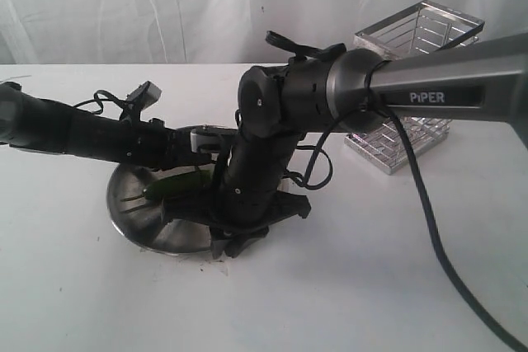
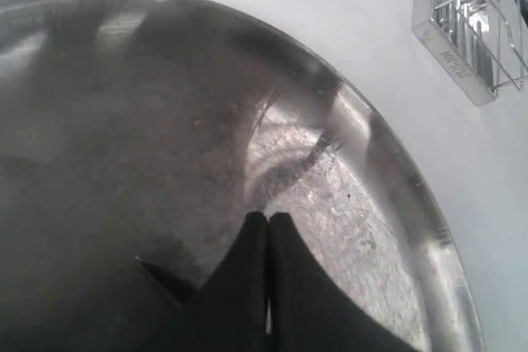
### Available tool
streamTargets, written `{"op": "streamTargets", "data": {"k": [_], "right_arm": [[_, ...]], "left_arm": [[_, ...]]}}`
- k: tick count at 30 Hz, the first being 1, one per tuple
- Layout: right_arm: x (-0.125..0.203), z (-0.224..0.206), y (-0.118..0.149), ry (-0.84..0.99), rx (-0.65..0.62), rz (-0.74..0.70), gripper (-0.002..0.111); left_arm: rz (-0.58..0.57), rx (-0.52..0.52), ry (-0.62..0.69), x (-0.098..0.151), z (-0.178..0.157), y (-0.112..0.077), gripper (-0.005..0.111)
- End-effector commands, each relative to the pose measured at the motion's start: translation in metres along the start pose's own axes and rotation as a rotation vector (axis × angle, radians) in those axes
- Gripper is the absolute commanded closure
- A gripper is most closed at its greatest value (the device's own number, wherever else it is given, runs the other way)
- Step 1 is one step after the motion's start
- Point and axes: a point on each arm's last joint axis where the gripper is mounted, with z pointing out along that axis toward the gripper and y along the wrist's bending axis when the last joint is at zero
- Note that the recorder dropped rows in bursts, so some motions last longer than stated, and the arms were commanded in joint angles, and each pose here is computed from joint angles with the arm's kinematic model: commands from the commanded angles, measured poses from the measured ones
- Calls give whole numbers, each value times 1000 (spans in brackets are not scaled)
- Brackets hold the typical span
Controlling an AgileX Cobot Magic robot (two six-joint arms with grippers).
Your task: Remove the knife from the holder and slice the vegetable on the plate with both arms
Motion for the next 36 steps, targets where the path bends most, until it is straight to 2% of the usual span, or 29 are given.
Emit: {"op": "streamTargets", "data": {"k": [1, 6, 14, 28, 32, 36], "right_arm": [[-2, 10, -8, 19, 73, -23, 108], [3, 27, -14, 99, 102, -11, 108], [3, 26, -13, 88, 96, -10, 108], [14, 22, -18, 213, 146, -52, 108], [19, 20, -19, 271, 160, -73, 108], [20, 20, -20, 287, 164, -75, 108]], "left_arm": [[38, -55, 132, 24, 10, 9, 107], [34, -64, 131, 24, 10, 9, 107], [15, -119, 170, 27, 9, 14, 107], [-8, -120, 164, 27, 9, 14, 107], [-24, -92, 137, 20, 9, 10, 107], [15, -4, 101, -1, 4, -3, 107]]}}
